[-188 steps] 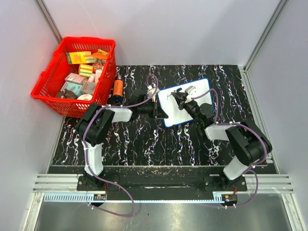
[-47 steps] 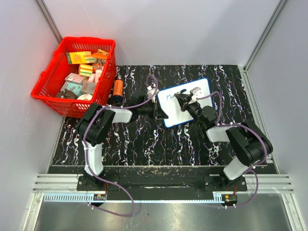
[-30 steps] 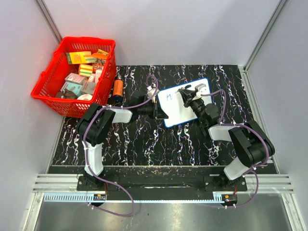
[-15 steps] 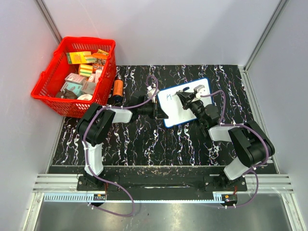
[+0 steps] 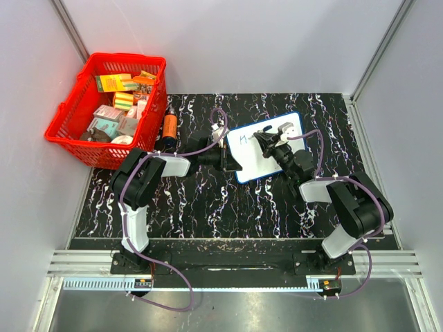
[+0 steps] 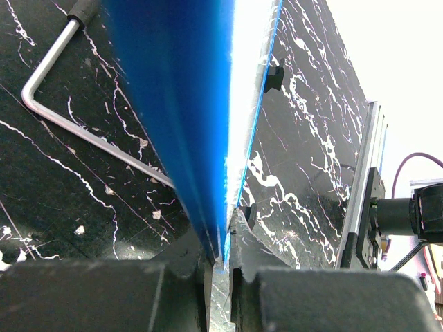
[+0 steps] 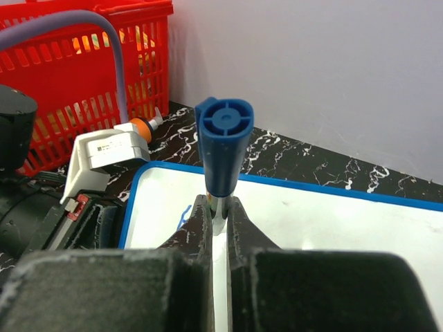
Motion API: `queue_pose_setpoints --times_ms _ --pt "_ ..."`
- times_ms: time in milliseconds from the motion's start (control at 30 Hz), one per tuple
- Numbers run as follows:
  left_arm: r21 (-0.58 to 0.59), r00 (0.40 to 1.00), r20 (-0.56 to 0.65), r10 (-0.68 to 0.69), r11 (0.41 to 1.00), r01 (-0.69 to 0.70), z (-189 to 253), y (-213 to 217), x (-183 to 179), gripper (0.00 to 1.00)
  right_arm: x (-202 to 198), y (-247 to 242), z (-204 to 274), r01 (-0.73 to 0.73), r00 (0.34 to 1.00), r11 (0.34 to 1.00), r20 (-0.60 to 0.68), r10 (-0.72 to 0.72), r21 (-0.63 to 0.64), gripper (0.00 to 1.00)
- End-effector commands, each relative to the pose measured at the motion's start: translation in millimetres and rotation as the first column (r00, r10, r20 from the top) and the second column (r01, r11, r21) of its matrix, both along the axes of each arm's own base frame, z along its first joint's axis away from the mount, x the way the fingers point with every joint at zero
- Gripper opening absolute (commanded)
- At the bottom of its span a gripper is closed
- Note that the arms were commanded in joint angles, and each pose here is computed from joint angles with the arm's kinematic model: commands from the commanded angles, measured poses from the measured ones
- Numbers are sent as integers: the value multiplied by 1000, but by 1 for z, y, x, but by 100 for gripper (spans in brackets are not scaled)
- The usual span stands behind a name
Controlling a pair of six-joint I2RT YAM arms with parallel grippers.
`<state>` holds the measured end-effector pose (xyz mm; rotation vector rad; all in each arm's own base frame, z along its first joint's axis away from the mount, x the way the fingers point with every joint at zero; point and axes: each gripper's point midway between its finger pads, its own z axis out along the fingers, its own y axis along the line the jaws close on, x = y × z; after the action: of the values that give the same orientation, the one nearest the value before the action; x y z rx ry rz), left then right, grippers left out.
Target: Write a sentence on the whiteboard
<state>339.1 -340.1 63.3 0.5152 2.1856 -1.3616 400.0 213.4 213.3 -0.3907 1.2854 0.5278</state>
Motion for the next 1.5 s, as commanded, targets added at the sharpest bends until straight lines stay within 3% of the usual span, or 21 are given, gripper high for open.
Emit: queue_pose_setpoints --times_ms 0,933,1467 --pt "263 989 -137 64 965 -26 -86 33 -29 0 6 -8 38 44 988 998 148 -51 46 0" --pt "266 988 -138 66 964 -27 -86 35 -31 0 -7 5 19 -46 991 999 123 48 -20 0" --pt "269 989 -137 61 963 -22 -88 35 -31 0 -1 -2 8 -21 997 999 76 25 -47 0"
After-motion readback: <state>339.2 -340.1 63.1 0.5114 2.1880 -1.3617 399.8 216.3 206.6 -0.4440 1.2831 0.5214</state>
